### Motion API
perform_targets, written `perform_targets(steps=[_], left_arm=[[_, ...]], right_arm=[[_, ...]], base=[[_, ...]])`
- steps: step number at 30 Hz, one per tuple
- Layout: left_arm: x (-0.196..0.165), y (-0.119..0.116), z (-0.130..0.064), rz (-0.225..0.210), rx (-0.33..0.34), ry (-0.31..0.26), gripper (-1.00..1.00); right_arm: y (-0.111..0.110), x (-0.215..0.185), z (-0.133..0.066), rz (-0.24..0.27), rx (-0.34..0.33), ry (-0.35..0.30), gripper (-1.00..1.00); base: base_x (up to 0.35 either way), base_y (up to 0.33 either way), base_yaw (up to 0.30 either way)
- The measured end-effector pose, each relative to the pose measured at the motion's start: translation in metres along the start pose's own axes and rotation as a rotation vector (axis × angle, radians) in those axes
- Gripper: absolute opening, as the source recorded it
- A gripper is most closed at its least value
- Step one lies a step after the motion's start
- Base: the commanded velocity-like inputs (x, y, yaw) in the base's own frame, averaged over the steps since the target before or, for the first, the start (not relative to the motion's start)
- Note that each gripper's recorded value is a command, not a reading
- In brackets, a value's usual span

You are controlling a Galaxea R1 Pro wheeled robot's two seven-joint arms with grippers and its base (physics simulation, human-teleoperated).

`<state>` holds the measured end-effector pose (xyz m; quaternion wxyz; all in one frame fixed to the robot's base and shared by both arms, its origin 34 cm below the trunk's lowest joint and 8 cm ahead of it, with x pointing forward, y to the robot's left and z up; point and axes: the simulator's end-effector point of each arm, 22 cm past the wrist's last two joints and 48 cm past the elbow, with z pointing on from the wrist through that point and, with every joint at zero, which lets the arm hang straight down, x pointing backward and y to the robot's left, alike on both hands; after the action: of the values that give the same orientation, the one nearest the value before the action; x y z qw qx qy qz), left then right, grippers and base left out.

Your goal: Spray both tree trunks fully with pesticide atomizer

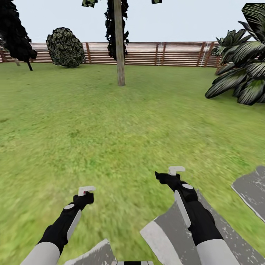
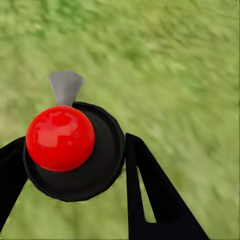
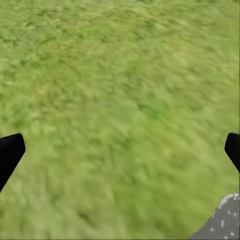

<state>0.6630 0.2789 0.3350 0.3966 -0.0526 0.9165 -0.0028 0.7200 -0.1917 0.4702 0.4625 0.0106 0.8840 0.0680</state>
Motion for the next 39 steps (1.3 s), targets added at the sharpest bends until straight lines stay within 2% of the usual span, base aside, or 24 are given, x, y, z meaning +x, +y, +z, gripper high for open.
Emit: perform_targets(steps=[6, 39], left_arm=[[-0.0001, 0.0003, 0.0000, 0.000, 0.000, 0.000, -1.00], [0.0005, 0.0003, 0.0001, 0.000, 0.000, 0.001, -1.00]], right_arm=[[0.0000, -0.0002, -0.0001, 0.000, 0.000, 0.000, 1.00], [0.0002, 0.0024, 0.0006, -0.001, 0.000, 0.005, 1.00]], base=[[0.338, 0.000, 0.136], [0.338, 0.000, 0.010]])
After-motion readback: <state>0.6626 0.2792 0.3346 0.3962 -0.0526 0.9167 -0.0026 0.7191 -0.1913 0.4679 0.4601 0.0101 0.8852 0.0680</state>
